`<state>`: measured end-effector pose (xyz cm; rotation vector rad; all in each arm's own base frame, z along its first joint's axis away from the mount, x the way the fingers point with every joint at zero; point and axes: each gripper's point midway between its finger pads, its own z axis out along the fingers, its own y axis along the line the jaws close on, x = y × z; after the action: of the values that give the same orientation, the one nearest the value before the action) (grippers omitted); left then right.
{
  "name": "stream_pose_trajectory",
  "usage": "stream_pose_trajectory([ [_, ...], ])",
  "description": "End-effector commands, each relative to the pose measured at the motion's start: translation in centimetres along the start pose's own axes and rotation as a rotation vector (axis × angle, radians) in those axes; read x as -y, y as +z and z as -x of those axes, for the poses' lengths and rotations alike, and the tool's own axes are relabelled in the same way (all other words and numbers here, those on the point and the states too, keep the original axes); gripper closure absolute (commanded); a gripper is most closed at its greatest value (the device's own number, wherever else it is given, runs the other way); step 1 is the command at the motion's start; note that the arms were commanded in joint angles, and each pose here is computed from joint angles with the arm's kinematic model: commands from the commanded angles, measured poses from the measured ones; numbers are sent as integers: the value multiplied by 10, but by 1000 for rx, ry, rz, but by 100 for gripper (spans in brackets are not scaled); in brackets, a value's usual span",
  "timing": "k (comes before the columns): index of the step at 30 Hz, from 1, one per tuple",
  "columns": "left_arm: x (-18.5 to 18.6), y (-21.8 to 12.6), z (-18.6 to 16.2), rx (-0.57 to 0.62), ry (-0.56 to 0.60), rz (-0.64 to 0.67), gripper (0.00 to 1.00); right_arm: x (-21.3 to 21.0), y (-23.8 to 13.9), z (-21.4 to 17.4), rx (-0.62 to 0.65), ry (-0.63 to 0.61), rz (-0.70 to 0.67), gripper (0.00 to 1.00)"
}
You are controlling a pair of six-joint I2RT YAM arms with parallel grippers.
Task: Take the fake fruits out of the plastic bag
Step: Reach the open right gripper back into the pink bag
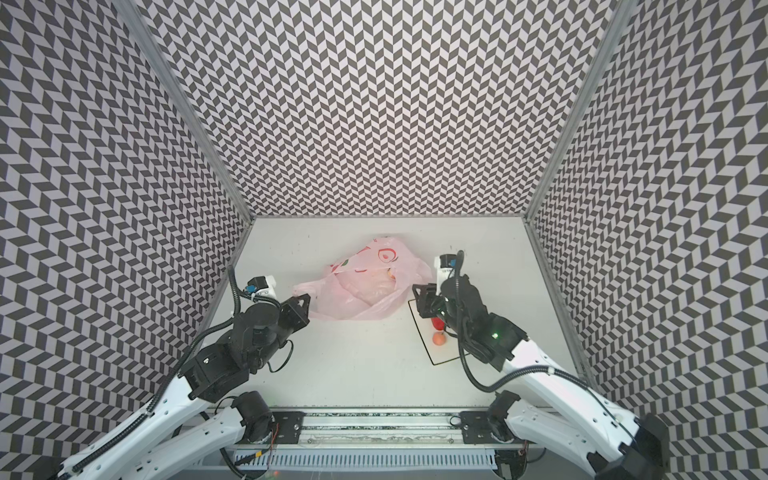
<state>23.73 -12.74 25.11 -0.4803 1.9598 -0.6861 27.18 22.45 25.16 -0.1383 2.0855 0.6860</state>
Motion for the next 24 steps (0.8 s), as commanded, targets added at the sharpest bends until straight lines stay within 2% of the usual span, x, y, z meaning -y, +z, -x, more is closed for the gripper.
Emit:
stream_pose_trajectory([
  [1, -2, -2, 1, 4, -5, 2, 100, -51, 31, 3, -11, -116, 166, 56],
  [4, 1, -2, 0, -6, -6, -11, 100, -67, 67, 1, -44, -67, 195, 56],
  [8, 7, -3, -1, -25, 5, -32, 100, -74, 120, -12, -126, 58, 154, 58],
  [14, 18, -4, -1, -41, 12, -78, 100, -46, 178, -17, -26, 313, 12, 58],
  [24, 36, -11, -3, -76, 53, -165, 100, -3, 250, -26, 18, 532, -148, 46],
])
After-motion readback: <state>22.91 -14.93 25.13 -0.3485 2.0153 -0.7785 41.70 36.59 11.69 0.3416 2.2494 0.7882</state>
